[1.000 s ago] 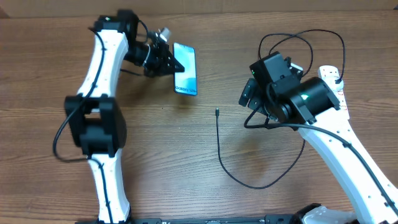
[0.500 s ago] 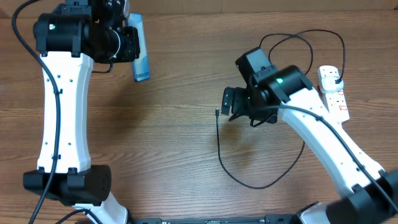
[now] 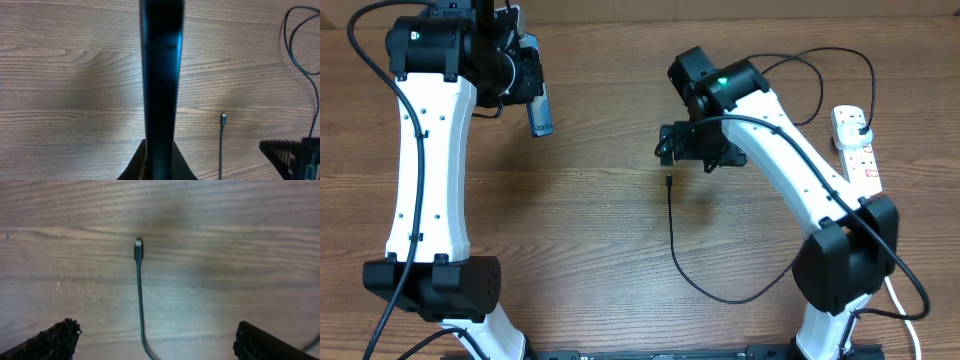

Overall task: Plug charger to phone and switch on socket
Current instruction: 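Move the right gripper down over the USB-C cable plug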

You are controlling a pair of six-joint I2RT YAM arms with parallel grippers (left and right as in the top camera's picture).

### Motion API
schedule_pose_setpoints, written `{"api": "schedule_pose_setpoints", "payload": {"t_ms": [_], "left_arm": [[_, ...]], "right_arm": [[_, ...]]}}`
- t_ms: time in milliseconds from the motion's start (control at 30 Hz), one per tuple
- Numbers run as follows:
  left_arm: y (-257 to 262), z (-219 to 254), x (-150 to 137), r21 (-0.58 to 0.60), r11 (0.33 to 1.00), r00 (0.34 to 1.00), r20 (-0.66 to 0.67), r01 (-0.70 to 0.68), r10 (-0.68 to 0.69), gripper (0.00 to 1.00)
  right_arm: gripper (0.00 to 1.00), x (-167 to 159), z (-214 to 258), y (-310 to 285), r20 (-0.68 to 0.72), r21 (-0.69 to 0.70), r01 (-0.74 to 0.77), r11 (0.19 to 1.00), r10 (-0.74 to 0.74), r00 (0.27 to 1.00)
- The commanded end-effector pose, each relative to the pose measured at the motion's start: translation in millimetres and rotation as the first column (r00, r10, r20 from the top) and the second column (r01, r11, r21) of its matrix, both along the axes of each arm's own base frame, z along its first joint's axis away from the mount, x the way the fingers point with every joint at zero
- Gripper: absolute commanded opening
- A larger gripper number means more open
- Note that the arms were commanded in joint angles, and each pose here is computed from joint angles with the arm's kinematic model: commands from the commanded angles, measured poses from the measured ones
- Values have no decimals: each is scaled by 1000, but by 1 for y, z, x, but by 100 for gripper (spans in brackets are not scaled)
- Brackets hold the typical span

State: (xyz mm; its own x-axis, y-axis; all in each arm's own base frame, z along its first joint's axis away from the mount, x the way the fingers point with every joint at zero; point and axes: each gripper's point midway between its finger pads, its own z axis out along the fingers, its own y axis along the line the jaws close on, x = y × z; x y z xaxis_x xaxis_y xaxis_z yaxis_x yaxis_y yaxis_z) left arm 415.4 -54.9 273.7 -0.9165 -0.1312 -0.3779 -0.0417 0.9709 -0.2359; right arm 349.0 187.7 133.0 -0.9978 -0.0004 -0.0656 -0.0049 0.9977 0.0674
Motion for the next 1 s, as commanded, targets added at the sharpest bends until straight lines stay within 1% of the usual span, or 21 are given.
{"api": "schedule_pose_setpoints", "payload": {"t_ms": [0, 33, 67, 133, 267, 367, 433, 500, 600, 633, 833, 967], "left_arm": [[-2, 4, 0, 1, 1000, 1000, 12, -10, 10, 4], [-2, 4, 0, 1, 1000, 1000, 12, -10, 10, 4], [-2, 4, 0, 1, 1000, 1000, 12, -10, 10, 4], [-2, 4, 0, 0, 1000, 1000, 12, -10, 10, 4], [-2, 4, 1, 0, 1000, 1000, 14, -10, 10, 4], [-2, 4, 1, 0, 1000, 1000, 14, -10, 10, 4], [-2, 4, 1, 0, 1000, 1000, 13, -10, 10, 4], [-2, 4, 0, 0, 1000, 1000, 12, -10, 10, 4], [-2, 4, 0, 0, 1000, 1000, 12, -10, 10, 4], [-2, 4, 0, 0, 1000, 1000, 12, -10, 10, 4], [-2, 4, 1, 0, 1000, 1000, 12, -10, 10, 4], [-2, 4, 0, 0, 1000, 1000, 11, -10, 10, 4]], "right_arm": [[96, -4, -10, -3, -13, -15, 37, 999, -37, 999], [92, -6, -15, -3, -24, -14, 39, 999, -39, 999], [85, -8, -20, -3, -35, -16, 35, 999, -36, 999], [80, -14, -31, -3, -55, -27, 29, 999, -31, 998], [78, -22, -50, 7, -69, -6, 5, 1000, -5, 998], [76, -22, -61, 19, -43, 8, -21, 1000, 22, 999], [76, -21, -65, 27, -27, 18, -37, 999, 38, 999], [80, -21, -68, 34, -20, 21, -54, 998, 55, 998], [79, -23, -80, 40, -34, 12, -69, 998, 69, 997], [78, -23, -84, 40, -39, 5, -69, 998, 69, 997], [63, -14, -100, 38, -28, -26, -57, 998, 56, 998], [59, -6, -105, 35, 5, -57, -36, 998, 37, 999]]}}
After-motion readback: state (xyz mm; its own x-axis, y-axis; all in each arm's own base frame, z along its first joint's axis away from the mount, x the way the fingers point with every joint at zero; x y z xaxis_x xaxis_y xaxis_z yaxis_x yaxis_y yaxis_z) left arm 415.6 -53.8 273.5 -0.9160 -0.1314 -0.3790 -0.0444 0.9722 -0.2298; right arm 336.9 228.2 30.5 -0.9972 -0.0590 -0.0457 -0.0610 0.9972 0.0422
